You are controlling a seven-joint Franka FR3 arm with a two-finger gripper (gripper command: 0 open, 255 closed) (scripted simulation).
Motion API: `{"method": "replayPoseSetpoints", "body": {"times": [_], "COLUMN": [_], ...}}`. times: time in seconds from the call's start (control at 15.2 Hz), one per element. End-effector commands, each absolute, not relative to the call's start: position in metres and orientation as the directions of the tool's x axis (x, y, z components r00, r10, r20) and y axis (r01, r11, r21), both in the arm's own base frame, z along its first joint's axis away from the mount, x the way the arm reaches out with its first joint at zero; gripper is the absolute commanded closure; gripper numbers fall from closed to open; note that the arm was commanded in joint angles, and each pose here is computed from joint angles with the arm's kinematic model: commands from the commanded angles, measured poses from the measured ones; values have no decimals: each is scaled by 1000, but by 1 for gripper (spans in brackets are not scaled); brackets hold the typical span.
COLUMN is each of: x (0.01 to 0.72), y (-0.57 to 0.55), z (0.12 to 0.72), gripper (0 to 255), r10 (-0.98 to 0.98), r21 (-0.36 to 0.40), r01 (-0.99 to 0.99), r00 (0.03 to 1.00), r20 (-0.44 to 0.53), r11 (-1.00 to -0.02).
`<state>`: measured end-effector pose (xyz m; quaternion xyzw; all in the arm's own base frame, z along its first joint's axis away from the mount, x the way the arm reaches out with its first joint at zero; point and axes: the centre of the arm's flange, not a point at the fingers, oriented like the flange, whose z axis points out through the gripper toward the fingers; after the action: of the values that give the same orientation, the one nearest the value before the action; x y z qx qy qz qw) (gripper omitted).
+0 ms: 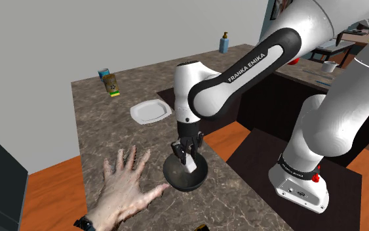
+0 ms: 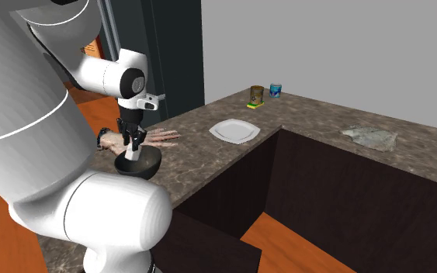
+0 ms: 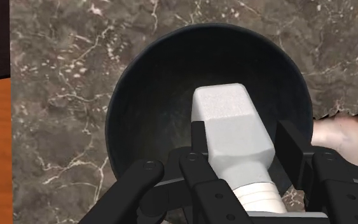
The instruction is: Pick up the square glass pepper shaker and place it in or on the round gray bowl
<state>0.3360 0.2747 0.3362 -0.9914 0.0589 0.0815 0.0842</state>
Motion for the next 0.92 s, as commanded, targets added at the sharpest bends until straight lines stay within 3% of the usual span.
{"method": "replayPoseSetpoints", "body": {"times": [0.0, 0.46, 0.53, 0.86], "x": [337, 337, 337, 337], "y": [275, 275, 275, 275], "z": [331, 331, 331, 331], "gripper": [255, 255, 0, 0], "r10": [-103, -103, -103, -103], "r21": [-158, -157, -157, -157], "r01": [-131, -131, -131, -131], "r00": [980, 980, 980, 980], "r20": [-171, -171, -171, -171], "r11": [-979, -979, -979, -979]}}
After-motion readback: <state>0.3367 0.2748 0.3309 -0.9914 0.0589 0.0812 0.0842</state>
